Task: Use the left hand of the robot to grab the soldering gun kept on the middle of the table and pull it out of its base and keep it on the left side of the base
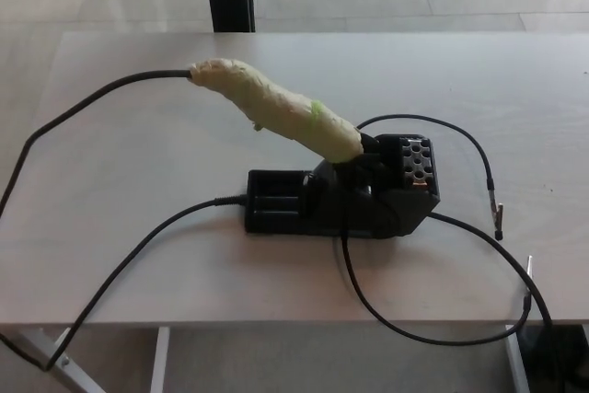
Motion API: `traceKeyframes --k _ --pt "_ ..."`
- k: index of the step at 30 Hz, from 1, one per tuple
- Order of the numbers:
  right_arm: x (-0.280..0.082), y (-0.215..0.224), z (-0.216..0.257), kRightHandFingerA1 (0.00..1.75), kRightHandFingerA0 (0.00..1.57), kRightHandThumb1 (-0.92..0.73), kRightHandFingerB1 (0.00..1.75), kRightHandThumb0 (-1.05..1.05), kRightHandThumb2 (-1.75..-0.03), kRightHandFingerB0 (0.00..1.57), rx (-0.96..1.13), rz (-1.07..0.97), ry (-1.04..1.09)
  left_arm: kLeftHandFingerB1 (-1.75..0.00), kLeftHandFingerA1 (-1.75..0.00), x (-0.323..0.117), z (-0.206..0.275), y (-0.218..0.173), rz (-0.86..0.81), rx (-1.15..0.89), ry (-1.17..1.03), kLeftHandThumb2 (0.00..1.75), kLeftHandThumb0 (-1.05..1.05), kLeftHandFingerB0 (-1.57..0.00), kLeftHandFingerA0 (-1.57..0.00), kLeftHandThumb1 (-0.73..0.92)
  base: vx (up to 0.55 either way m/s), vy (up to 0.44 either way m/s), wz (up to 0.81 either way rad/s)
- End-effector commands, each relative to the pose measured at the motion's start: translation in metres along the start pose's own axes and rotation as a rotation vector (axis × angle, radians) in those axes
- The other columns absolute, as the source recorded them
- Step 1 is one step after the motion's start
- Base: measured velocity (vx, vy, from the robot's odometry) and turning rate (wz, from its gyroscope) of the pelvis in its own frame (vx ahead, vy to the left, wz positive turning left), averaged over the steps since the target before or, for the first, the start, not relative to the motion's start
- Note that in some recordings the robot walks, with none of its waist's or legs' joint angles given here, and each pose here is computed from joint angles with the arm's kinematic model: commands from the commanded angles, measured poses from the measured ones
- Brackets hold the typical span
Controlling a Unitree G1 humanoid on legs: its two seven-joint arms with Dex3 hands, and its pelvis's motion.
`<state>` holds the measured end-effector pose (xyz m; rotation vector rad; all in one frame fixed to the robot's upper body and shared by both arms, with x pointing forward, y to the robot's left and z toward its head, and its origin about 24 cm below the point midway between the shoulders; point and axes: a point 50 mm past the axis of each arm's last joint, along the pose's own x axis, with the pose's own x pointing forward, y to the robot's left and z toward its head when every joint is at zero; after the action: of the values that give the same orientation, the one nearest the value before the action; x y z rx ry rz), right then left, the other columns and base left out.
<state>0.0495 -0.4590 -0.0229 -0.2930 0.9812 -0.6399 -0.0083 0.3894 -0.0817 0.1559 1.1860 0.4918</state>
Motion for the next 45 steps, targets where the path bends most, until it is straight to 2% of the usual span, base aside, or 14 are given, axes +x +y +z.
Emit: traceKeyframes --k 1,2,4,6,7,10,13,22,25,26,38,40,41,45 --pt "-0.004 -0.013 0.007 0.53 0.02 -0.51 0.51 -0.35 -1.04 0.00 0.069 0.039 -0.063 -0.60 -0.75 -0.002 0.020 0.010 0.002 -0.044 -0.016 1.05 -0.45 -0.38 -0.59 0.66 0.00 0.000 0.00" --pt "-0.004 -0.013 0.007 0.49 0.07 -0.67 0.28 -0.56 -0.61 0.10 0.069 0.038 -0.063 -0.50 -0.66 -0.003 0.029 0.011 0.013 0.012 -0.058 0.65 -0.49 -0.48 -0.58 0.84 0.00 0.000 0.00" --pt "-0.004 -0.013 0.007 0.53 0.02 -0.52 0.50 -0.34 -1.04 0.00 0.074 0.033 -0.057 -0.51 -0.67 -0.006 0.057 0.013 0.043 0.045 -0.158 0.65 -0.52 -0.55 -0.63 0.85 0.00 0.000 0.00" --pt "-0.004 -0.013 0.006 0.49 0.13 -0.65 0.28 -0.56 -0.61 0.11 0.072 0.034 -0.056 -0.49 -0.65 -0.009 0.099 0.016 0.068 -0.014 -0.289 0.64 -0.54 -0.53 -0.61 0.82 0.00 0.000 0.00" --pt "-0.003 -0.013 0.007 0.53 0.02 -0.51 0.50 -0.35 -1.03 0.00 0.069 0.033 -0.056 -0.46 -0.64 -0.013 0.122 0.019 0.070 -0.032 -0.375 0.64 -0.54 -0.48 -0.58 0.83 0.00 0.000 0.00" --pt "-0.003 -0.013 0.007 0.49 0.13 -0.66 0.29 -0.55 -0.61 0.10 0.079 0.036 -0.059 -0.42 -0.75 -0.043 0.193 0.020 0.043 -0.075 -0.631 0.64 -0.56 -0.44 -0.51 0.79 0.00 0.000 0.00" --pt "-0.004 -0.018 0.007 0.49 0.14 -0.66 0.28 -0.54 -0.61 0.11 0.084 0.023 -0.057 -0.36 -0.56 -0.118 0.291 -0.004 0.057 0.064 -1.002 0.62 -0.65 -0.25 -0.12 0.77 0.00 0.000 0.00" --pt "-0.007 -0.024 0.007 0.48 0.14 -0.66 0.29 -0.55 -0.61 0.12 0.052 0.016 -0.056 -0.37 -0.53 -0.249 0.404 -0.105 0.116 0.630 -1.548 0.63 -0.71 -0.24 -0.18 0.73 0.00 0.000 0.00" --pt "-0.007 -0.023 0.007 0.53 0.03 -0.51 0.50 -0.35 -1.04 0.00 0.053 0.025 -0.063 -0.38 -0.56 -0.272 0.405 -0.133 0.092 0.774 -1.622 0.62 -0.67 -0.23 -0.14 0.74 0.00 0.000 0.00" --pt "-0.007 -0.023 0.008 0.49 0.12 -0.66 0.30 -0.57 -0.61 0.12 0.044 0.023 -0.063 -0.39 -0.53 -0.278 0.404 -0.141 0.097 0.839 -1.656 0.62 -0.68 -0.26 -0.17 0.74 0.00 0.000 0.00" --pt "-0.006 -0.027 0.019 0.55 0.15 -0.51 0.43 -0.62 -0.85 0.10 -0.001 0.008 -0.077 -0.48 -0.58 -0.309 0.370 -0.245 0.354 1.763 -1.995 0.97 -0.72 -0.20 -0.25 0.59 0.00 0.000 0.00" --pt "-0.005 -0.026 0.020 0.50 0.16 -0.67 0.31 -0.59 -0.61 0.16 0.001 0.013 -0.079 -0.41 -0.57 -0.312 0.365 -0.250 0.369 1.791 -2.041 0.64 -0.74 -0.25 -0.27 0.77 0.00 0.000 0.00" --pt "-0.006 -0.026 0.022 0.50 0.14 -0.67 0.31 -0.58 -0.61 0.16 0.003 0.022 -0.083 -0.52 -0.61 -0.315 0.360 -0.255 0.374 1.823 -2.067 0.98 -0.75 -0.18 -0.23 0.60 0.00 0.000 0.00" --pt "-0.005 -0.025 0.024 0.50 0.14 -0.67 0.31 -0.55 -0.60 0.20 0.006 0.020 -0.090 -0.44 -0.61 -0.321 0.354 -0.262 0.308 1.783 -2.134 0.63 -0.67 -0.27 -0.24 0.76 0.00 0.000 0.00"
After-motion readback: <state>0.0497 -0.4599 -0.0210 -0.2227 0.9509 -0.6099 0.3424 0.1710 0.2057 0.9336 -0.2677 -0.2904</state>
